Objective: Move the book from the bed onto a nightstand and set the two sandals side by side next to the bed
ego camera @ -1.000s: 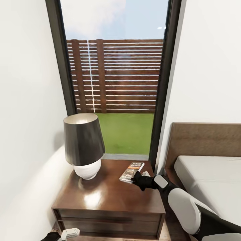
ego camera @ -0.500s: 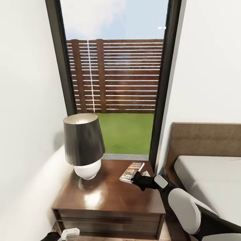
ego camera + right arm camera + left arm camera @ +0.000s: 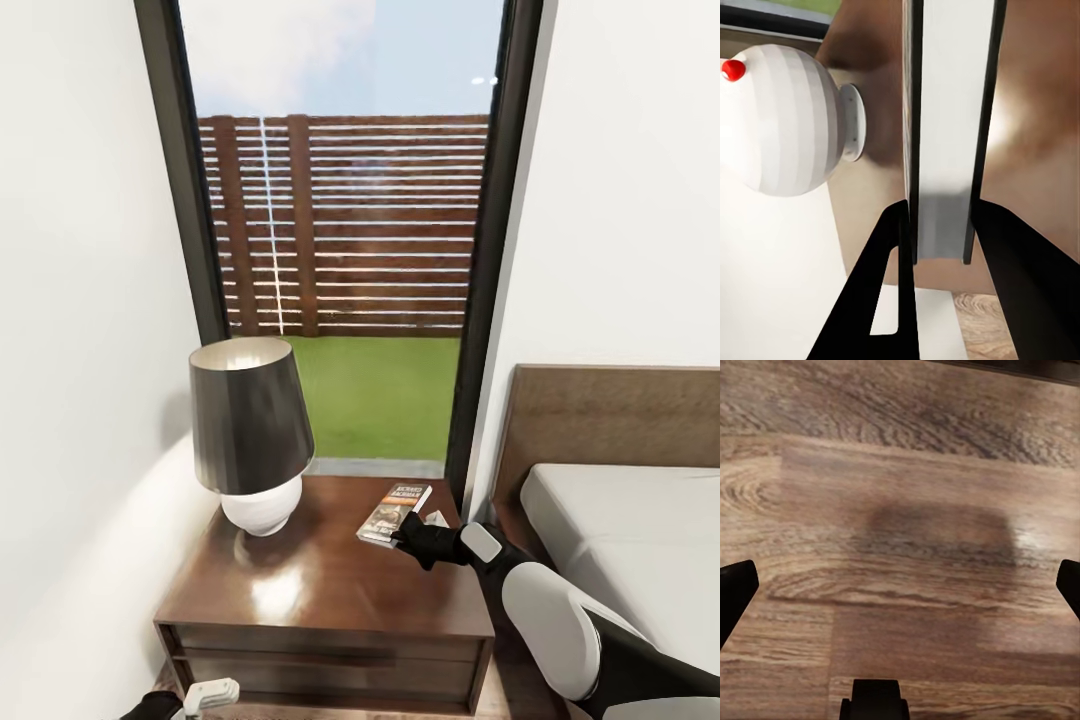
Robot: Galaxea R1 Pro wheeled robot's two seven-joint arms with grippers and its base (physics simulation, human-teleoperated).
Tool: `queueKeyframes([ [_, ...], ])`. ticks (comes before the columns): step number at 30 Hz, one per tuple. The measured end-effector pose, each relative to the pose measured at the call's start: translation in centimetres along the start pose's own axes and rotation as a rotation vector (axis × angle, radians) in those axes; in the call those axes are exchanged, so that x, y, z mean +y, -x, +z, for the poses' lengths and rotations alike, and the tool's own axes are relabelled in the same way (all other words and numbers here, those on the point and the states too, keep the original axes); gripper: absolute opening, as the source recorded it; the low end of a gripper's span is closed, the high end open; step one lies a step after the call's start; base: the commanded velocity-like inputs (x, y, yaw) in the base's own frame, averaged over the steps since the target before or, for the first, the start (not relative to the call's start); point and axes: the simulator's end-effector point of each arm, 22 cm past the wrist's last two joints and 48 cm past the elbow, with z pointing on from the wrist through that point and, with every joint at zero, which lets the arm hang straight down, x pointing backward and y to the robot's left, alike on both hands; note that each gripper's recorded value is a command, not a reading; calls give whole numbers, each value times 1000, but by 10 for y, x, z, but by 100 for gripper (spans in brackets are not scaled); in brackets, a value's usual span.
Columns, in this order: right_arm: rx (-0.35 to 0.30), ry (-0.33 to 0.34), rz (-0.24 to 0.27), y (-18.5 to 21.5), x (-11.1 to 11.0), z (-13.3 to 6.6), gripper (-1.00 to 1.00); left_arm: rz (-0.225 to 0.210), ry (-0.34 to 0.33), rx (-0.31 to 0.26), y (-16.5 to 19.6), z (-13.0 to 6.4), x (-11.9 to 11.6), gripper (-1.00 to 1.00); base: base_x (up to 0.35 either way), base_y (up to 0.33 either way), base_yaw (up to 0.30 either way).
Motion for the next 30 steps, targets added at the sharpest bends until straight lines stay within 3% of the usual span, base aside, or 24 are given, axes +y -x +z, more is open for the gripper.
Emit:
queueKeyframes([
  [16,14,-14,15,-4,-11,8,-100,1,2,22,-8,6,1,100,0,0,65],
  [30,23,-28,27,-6,-22,14,-100,53,29,44,-16,12,7,100,0,0,103],
])
